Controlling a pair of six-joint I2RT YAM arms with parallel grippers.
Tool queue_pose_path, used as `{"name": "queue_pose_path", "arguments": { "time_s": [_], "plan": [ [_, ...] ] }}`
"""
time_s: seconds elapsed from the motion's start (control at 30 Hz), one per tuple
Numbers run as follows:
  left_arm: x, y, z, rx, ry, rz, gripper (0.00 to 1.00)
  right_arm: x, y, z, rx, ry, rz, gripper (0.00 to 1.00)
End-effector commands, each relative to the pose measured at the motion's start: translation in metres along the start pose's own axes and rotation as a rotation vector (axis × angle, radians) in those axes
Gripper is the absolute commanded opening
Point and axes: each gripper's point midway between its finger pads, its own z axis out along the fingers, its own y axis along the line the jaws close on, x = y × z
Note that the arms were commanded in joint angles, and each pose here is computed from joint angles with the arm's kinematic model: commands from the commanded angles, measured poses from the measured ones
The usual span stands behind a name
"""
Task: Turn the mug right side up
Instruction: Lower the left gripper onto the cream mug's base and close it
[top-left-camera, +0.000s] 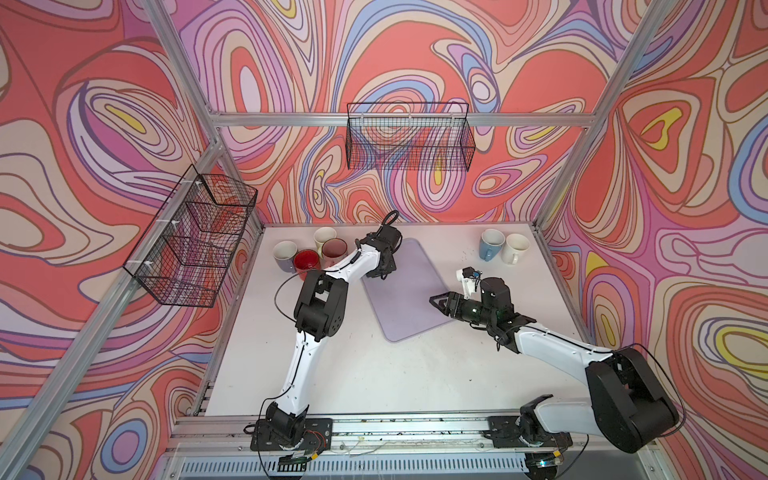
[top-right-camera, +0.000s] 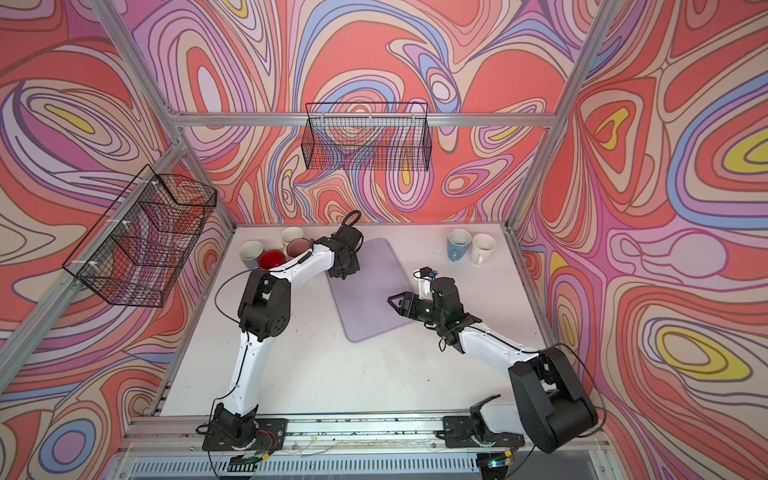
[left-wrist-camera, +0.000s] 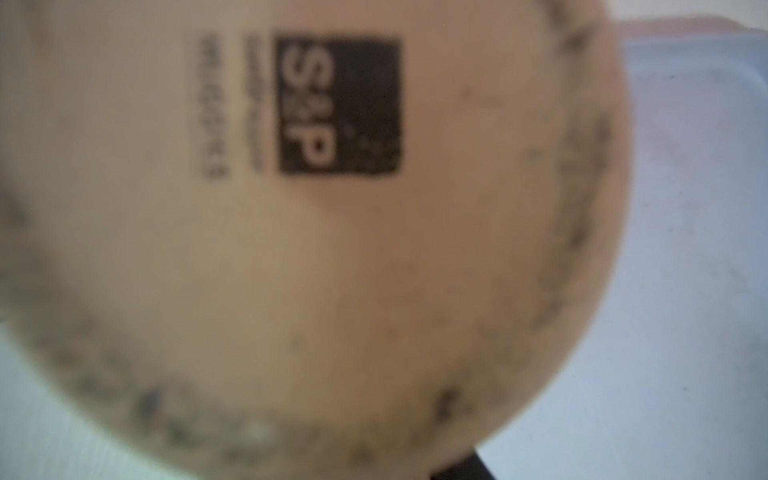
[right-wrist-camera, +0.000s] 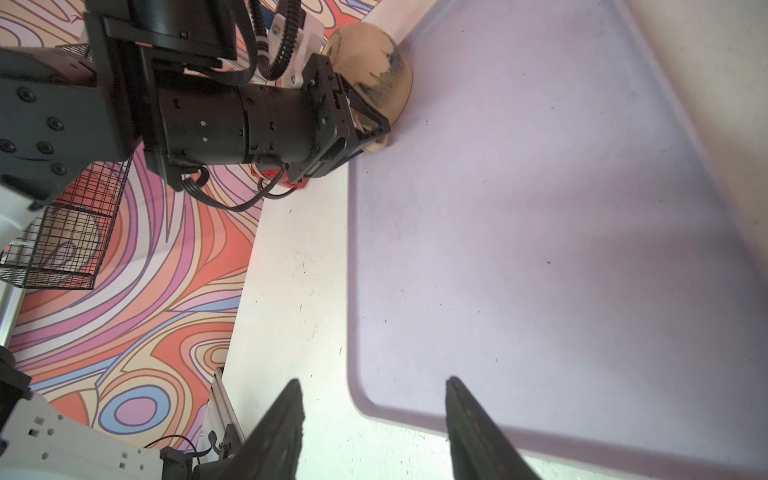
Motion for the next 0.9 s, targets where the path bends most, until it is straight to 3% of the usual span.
{"name": "queue_pose_path", "arguments": {
  "time_s": [0.0, 0.43, 0.87],
  "plan": [
    [0.002, 0.01, 0.005, -0.024, 0.011, 0.004, 0.25, -0.002, -0.004, -0.002, 0.007, -0.019, 0.001, 0.56],
    [0.002, 0.011, -0.004, -0.008, 0.007, 0.039, 0.16, -0.004, -0.003, 0.001, 0.004, -0.013, 0.003, 0.56],
    [0.003, -0.003, -0.022, 0.117, -0.011, 0.111, 0.0, -0.001, -0.007, 0.002, 0.005, -0.021, 0.021, 0.56]
  ]
}}
